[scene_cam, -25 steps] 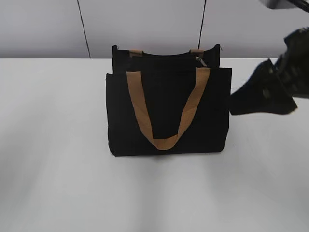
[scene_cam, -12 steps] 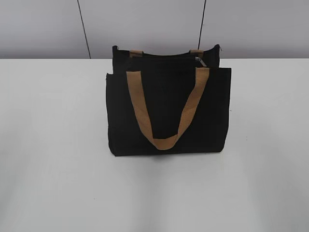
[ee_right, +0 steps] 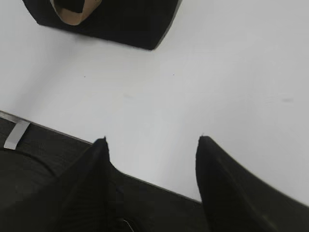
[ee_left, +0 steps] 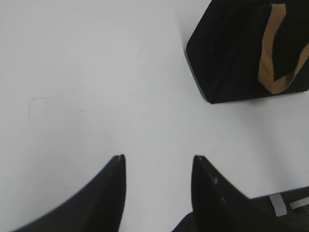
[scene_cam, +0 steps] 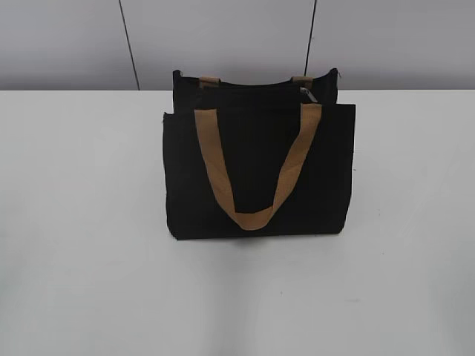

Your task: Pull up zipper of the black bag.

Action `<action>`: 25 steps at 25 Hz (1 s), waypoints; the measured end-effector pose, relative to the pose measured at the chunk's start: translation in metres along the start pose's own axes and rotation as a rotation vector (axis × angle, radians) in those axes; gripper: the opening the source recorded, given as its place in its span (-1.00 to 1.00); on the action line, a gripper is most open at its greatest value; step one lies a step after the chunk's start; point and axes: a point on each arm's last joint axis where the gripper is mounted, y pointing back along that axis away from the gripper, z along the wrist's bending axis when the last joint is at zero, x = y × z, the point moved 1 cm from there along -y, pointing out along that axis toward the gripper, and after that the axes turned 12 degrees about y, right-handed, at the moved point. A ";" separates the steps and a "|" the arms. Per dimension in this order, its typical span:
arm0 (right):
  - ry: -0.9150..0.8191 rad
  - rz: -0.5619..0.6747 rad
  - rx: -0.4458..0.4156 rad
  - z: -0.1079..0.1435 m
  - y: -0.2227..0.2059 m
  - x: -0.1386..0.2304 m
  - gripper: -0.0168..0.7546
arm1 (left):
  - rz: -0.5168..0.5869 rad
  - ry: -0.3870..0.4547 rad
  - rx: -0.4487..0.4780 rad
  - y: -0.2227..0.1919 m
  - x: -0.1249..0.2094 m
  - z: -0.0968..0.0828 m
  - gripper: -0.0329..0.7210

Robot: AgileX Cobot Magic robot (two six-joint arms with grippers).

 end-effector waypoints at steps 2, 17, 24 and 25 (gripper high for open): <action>-0.012 -0.027 0.013 0.002 0.001 0.010 0.20 | -0.003 -0.003 0.001 0.002 0.003 0.001 -0.02; -0.016 -0.093 0.097 -0.003 0.005 0.019 0.11 | 0.046 -0.023 0.006 -0.014 0.020 0.004 -0.02; -0.016 -0.094 0.098 -0.003 0.005 0.019 0.11 | 0.046 -0.022 0.009 -0.014 0.020 0.003 -0.02; -0.016 -0.094 0.098 -0.003 0.005 0.019 0.11 | 0.046 -0.022 0.009 -0.014 0.020 0.003 -0.02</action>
